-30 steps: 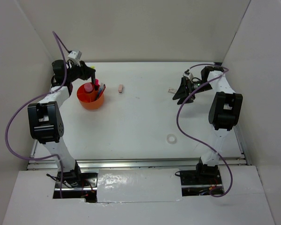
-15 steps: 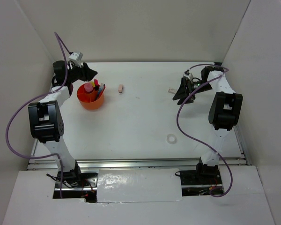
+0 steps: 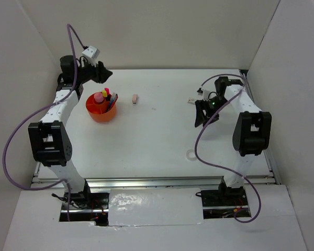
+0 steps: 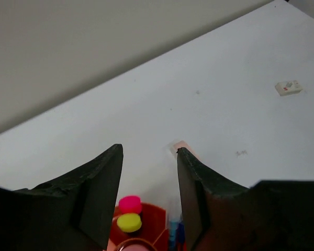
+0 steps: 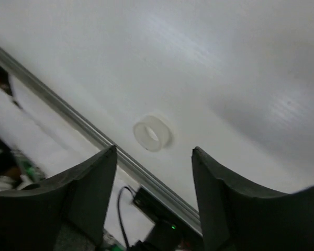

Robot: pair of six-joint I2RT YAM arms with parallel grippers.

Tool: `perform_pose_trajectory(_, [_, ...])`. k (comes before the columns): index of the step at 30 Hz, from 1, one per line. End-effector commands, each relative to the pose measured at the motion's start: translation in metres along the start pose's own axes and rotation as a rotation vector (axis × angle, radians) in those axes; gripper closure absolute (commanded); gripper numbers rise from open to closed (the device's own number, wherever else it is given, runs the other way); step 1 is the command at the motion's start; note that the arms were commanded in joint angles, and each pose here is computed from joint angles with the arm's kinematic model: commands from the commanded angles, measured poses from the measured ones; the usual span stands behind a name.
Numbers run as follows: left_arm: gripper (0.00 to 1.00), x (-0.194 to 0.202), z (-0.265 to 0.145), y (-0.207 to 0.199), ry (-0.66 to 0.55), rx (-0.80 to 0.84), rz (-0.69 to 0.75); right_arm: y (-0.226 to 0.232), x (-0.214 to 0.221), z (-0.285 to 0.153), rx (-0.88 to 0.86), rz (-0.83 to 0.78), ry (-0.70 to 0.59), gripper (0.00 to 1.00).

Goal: Sort the stationery into containers
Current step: Pick up the stationery from the center of the board.

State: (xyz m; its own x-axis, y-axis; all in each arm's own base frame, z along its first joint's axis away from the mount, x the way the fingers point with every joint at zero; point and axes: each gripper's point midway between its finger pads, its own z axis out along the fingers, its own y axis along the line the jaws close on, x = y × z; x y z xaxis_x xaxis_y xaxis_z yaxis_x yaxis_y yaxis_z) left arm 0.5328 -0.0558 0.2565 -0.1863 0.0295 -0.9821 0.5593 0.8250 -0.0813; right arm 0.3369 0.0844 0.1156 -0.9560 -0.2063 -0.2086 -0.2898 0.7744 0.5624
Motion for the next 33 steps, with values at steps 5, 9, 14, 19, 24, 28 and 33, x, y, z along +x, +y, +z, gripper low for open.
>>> perform_pose_trajectory(5, [0.43,-0.057,-0.022,-0.091,0.024,0.106,0.154,-0.012,0.057,0.007,0.291,-0.257,0.143,0.49])
perform_pose_trajectory(9, [0.44,-0.043,-0.030,-0.107,0.032,0.125,0.076,-0.001,0.074,0.026,0.293,-0.291,0.199,0.55])
perform_pose_trajectory(14, [0.44,-0.036,-0.039,-0.108,0.061,0.088,0.077,-0.002,0.085,0.048,0.337,-0.340,0.255,0.51])
perform_pose_trajectory(19, [0.44,-0.033,-0.046,-0.112,0.077,0.074,0.083,-0.001,0.093,0.063,0.326,-0.337,0.294,0.50])
perform_pose_trajectory(24, [0.44,-0.027,-0.048,-0.114,0.088,0.061,0.077,-0.009,0.099,0.080,0.357,-0.346,0.333,0.51])
perform_pose_trajectory(28, [0.43,-0.027,-0.051,-0.114,0.087,0.058,0.073,-0.011,0.105,0.089,0.375,-0.359,0.360,0.52])
perform_pose_trajectory(33, [0.43,-0.024,-0.053,-0.113,0.093,0.047,0.070,-0.015,0.106,0.097,0.399,-0.364,0.369,0.57])
